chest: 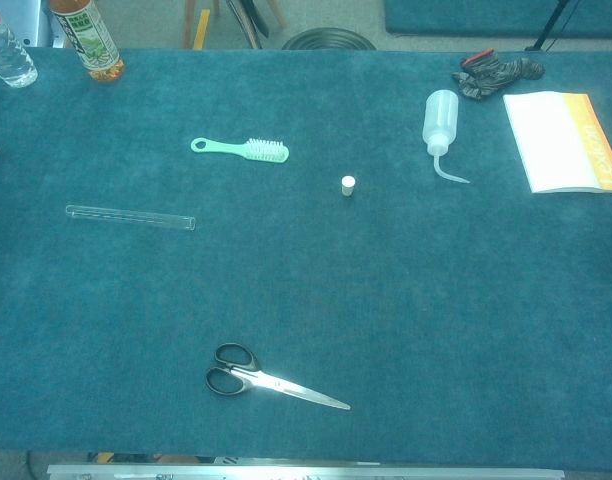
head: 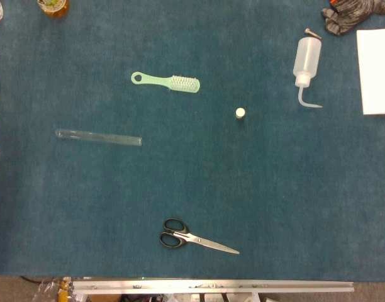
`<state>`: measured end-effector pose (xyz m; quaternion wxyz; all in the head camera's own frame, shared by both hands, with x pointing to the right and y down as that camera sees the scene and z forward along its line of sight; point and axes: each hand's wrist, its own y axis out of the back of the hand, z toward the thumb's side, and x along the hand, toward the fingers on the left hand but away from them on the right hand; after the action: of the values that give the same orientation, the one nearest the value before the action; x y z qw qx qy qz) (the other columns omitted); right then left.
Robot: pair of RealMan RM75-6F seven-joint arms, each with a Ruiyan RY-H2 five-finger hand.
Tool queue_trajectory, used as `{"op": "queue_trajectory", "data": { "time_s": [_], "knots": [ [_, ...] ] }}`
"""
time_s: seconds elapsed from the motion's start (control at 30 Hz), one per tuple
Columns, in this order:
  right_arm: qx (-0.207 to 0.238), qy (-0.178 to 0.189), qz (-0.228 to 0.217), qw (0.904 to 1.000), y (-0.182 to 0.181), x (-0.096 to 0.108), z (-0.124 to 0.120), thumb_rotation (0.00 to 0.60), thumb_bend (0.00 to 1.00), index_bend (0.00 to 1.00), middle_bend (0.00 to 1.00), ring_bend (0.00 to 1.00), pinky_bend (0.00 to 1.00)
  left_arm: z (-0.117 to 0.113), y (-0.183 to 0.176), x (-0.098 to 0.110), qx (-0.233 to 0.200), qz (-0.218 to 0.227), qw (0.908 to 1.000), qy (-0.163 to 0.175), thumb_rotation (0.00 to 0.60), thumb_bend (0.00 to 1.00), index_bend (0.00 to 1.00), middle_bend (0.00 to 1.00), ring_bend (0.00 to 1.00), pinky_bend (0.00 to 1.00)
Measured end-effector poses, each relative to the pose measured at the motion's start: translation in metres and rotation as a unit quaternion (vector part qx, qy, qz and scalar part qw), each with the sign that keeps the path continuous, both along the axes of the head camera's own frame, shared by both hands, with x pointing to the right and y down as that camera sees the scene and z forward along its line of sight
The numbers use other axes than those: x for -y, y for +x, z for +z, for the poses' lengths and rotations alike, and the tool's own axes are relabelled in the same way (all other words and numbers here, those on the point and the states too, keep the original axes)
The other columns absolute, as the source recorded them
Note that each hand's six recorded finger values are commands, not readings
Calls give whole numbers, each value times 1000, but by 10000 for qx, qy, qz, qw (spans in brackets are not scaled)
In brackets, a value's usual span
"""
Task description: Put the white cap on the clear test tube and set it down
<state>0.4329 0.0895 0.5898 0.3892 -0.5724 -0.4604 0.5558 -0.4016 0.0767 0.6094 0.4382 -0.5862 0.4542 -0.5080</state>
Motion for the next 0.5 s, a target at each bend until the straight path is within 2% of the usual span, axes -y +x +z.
{"op": "queue_trajectory", "data": {
  "time_s": [0.5],
  "knots": [
    [96, -62, -97, 9999, -8, 5, 3, 600, 308, 485, 345, 211, 349, 2, 3, 5, 66, 183, 9997, -167, 600, 265, 360, 175, 86, 182]
  ]
}}
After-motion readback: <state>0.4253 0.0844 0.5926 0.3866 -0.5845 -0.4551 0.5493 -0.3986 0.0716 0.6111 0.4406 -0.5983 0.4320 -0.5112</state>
